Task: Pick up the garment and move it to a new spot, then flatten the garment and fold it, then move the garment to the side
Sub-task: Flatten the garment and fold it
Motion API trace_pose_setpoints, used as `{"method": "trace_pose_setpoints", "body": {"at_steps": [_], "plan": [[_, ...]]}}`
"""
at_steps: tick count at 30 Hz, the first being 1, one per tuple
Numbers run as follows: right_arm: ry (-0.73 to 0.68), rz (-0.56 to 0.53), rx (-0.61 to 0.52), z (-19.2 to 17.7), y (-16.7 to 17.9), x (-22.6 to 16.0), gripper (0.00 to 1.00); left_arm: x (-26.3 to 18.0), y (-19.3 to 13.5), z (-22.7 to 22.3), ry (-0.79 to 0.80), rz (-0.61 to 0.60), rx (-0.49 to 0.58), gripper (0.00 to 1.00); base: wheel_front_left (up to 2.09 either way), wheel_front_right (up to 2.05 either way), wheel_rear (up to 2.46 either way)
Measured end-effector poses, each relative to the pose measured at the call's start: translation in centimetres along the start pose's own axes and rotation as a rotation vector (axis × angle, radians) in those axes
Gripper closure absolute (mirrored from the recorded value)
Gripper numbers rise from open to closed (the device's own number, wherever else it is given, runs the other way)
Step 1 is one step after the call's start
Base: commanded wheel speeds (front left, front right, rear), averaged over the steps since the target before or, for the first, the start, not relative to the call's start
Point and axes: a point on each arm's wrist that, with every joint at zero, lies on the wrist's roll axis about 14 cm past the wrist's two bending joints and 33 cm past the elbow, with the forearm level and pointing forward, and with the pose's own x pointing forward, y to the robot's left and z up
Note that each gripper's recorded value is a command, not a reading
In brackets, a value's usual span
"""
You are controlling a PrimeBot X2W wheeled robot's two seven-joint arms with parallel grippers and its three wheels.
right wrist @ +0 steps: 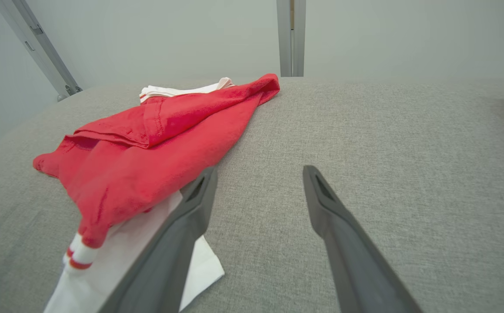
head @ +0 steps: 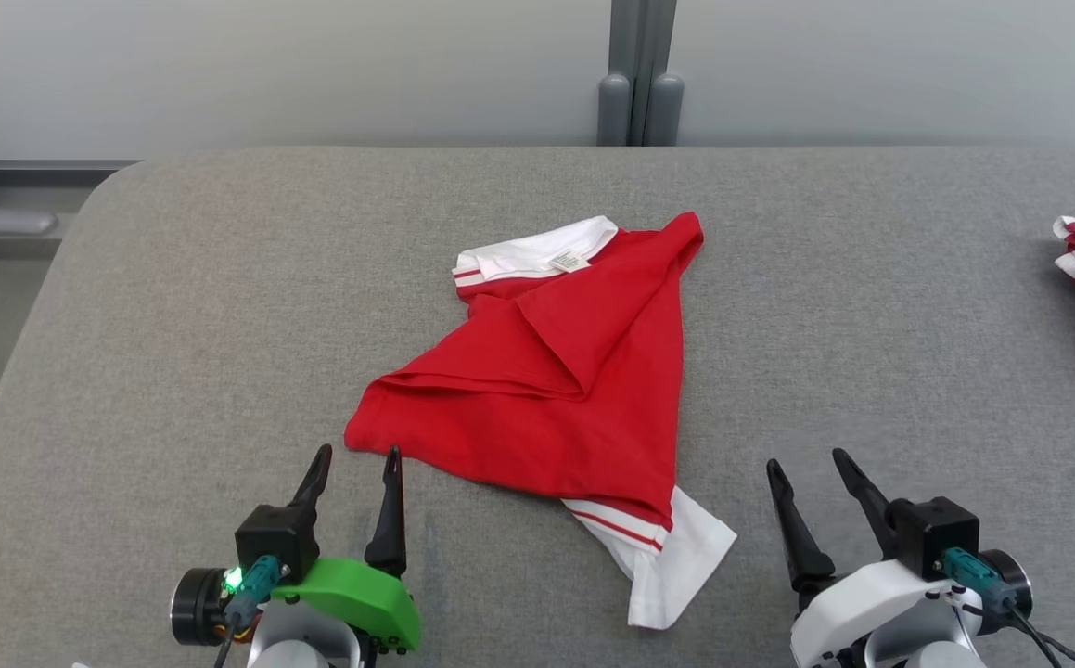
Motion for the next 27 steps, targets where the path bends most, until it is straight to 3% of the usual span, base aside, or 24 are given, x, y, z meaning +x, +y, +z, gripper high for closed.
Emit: {"method": "trace_pose_setpoints", "body": {"at_steps": [7, 20, 21, 22, 23, 26, 27], "plan": [[0.0, -0.02, -0.018, 0.1, -0.6, -0.5, 0.0, -0.6, -0.1, 0.4, -0.019, 0.004, -0.005, 0.0, 0.0, 0.0, 0.0], [0.295, 0.155, -0.141, -7.4, 3.9, -0.2, 0.0, -0.5, 0.0, 1.0, -0.043, 0.014, -0.016, 0.0, 0.0, 0.0, 0.0], [0.314, 0.165, -0.149, -7.8, 4.1, -0.1, 0.35, -0.5, 0.2, 1.0, -0.044, 0.02, -0.016, 0.0, 0.0, 0.0, 0.0], [0.332, 0.173, -0.154, -8.3, 4.2, 0.0, 0.53, -0.5, 0.4, 1.0, -0.045, 0.027, -0.018, 0.0, 0.0, 0.0, 0.0], [0.346, 0.178, -0.16, -8.6, 4.3, 0.1, 0.64, -0.5, 0.6, 1.0, -0.045, 0.032, -0.02, 0.0, 0.0, 0.0, 0.0], [0.367, 0.185, -0.177, -9.0, 4.2, 0.7, 0.83, -0.4, 1.0, 1.0, -0.045, 0.045, -0.021, 0.0, 0.0, 0.0, 0.0], [0.373, 0.183, -0.179, -9.1, 4.0, 1.0, 1.0, -0.4, 1.1, 1.0, -0.045, 0.048, -0.019, 0.0, 0.0, 0.0, 0.0]]}}
